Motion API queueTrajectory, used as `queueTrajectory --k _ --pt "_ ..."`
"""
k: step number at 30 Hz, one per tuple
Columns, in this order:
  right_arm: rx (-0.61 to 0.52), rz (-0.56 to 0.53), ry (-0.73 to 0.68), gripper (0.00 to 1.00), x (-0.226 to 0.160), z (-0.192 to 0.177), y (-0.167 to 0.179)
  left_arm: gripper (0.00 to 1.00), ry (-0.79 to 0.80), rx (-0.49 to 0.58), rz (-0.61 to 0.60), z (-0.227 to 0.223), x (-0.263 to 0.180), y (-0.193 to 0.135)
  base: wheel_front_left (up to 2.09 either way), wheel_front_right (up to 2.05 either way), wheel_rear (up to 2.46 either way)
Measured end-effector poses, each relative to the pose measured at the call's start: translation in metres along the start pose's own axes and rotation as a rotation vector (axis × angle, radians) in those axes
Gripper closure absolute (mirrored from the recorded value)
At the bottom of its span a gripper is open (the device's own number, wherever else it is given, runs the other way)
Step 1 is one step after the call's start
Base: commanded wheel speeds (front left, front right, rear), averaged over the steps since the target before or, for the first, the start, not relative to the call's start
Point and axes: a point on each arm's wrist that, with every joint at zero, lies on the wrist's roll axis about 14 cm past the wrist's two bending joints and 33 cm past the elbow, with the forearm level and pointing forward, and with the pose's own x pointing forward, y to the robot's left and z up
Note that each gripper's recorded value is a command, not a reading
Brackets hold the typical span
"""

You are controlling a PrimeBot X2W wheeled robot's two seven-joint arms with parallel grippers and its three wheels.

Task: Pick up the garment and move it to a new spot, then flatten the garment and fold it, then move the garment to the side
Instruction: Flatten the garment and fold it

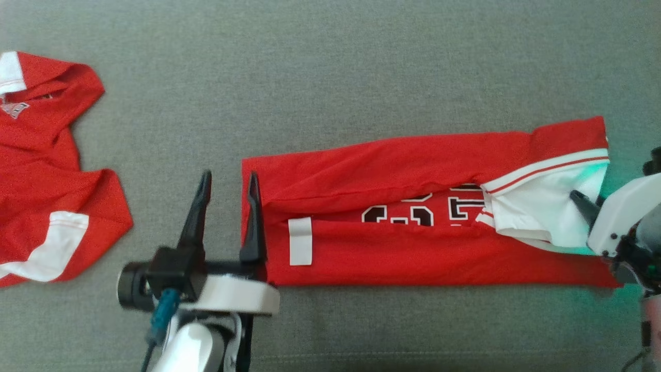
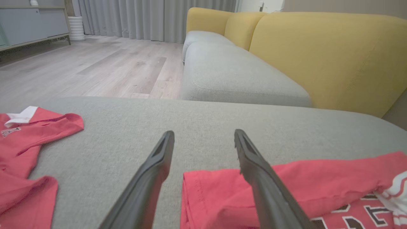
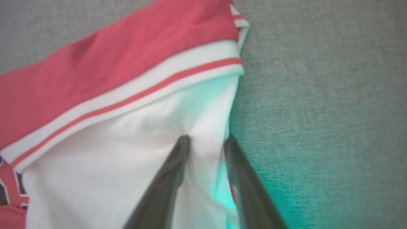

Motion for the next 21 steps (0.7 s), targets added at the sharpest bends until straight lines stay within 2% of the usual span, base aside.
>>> queueTrajectory --k 3,6,9,10,14,16,19,21 --pt "0.03 0.025 -0.034 1.0 -0.002 0.005 0.004 0.0 0.033 0.013 0.001 -0.009 -0.013 0.002 0.0 0.0 0.0" --pt "0.088 0.01 -0.068 1.0 -0.01 0.009 -0.009 0.0 0.047 0.022 0.008 -0.013 -0.021 0.008 0.0 0.0 0.0" --pt "0.138 -0.056 -0.119 1.0 -0.027 0.02 -0.043 0.0 0.045 0.02 0.013 -0.012 -0.026 0.01 0.0 0.0 0.0" --pt "0.138 -0.056 -0.119 1.0 -0.027 0.02 -0.043 0.0 0.045 0.02 0.013 -0.012 -0.026 0.01 0.0 0.0 0.0" --pt "0.186 -0.175 -0.216 1.0 -0.064 0.043 -0.098 0.0 0.055 0.012 0.031 -0.013 -0.036 0.015 0.0 0.0 0.0" --pt "0.174 -0.211 -0.243 1.0 -0.08 0.052 -0.112 0.0 0.061 0.007 0.037 -0.015 -0.04 0.017 0.0 0.0 0.0" --pt "0.128 -0.175 -0.301 1.0 -0.094 0.073 -0.097 0.0 0.068 0.0 0.037 -0.016 -0.046 0.017 0.0 0.0 0.0" --pt "0.051 -0.067 -0.353 1.0 -0.104 0.091 -0.055 0.0 0.072 -0.016 0.033 -0.017 -0.048 0.016 0.0 0.0 0.0"
